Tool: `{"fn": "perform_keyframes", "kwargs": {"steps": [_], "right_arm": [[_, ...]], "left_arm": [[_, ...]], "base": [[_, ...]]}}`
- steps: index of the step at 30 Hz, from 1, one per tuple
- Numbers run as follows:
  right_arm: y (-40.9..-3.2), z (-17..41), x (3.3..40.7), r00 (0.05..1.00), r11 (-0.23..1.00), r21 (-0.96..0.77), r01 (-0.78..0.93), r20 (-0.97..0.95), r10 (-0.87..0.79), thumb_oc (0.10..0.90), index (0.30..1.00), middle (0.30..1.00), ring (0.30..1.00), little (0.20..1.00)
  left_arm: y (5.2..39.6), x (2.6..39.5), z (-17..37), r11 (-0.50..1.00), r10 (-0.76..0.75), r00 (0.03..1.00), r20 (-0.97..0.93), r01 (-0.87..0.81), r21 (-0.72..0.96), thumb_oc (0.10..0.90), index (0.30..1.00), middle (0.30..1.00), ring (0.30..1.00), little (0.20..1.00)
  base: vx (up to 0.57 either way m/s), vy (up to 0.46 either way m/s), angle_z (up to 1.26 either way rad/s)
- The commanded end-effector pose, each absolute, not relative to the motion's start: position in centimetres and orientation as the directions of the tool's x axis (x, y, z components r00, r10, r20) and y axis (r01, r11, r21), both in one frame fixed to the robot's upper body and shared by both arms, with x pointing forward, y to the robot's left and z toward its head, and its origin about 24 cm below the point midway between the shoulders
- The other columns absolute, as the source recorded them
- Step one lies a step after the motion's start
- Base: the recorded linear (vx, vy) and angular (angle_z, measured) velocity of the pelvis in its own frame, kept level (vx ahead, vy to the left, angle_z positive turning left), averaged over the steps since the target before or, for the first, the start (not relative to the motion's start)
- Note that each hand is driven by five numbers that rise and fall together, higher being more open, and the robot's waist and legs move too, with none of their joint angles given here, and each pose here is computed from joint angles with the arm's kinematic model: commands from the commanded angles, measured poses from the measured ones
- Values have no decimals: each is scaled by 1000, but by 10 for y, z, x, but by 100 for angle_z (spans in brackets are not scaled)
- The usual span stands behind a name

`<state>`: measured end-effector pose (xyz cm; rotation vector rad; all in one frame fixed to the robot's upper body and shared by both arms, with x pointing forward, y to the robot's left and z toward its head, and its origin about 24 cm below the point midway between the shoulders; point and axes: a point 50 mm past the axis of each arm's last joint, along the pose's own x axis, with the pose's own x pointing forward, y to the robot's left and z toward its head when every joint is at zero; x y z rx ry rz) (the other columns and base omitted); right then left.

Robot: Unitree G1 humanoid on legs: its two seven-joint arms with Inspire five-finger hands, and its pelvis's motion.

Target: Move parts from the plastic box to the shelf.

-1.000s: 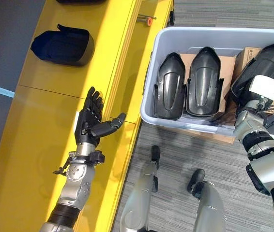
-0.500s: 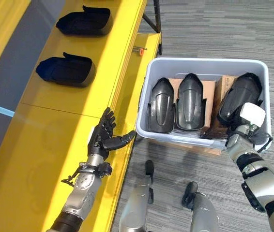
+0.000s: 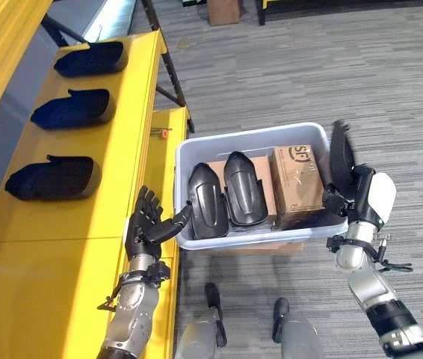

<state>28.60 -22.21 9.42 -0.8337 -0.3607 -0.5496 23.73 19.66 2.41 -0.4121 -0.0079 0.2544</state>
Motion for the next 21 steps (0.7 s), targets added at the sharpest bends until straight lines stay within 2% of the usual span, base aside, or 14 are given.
{"fn": "perform_keyframes", "kwargs": {"steps": [1, 6, 15, 21], "right_arm": [[-190, 162, 283, 626, 563, -537, 628, 779, 44, 400, 300, 300, 300, 300], [-159, 167, 274, 611, 608, -598, 522, 760, 222, 400, 300, 300, 300, 300], [-137, 165, 265, 598, 635, -645, 425, 727, 338, 400, 300, 300, 300, 300], [-125, 172, 258, 535, 597, -698, 396, 704, 468, 400, 300, 300, 300, 300]], "left_arm": [[211, 236, 51, 859, 327, 941, 88, -257, -442, 900, 1000, 1000, 1000, 1000], [212, 234, 51, 873, 286, 955, 82, -225, -433, 900, 1000, 1000, 1000, 1000], [207, 240, 68, 891, 231, 964, 130, -155, -427, 900, 1000, 1000, 1000, 1000], [198, 243, 73, 917, 135, 979, 154, -65, -392, 900, 1000, 1000, 1000, 1000]], "base": [[117, -33, -6], [-4, -45, 9], [-84, 10, 61], [-52, 160, 44]]}}
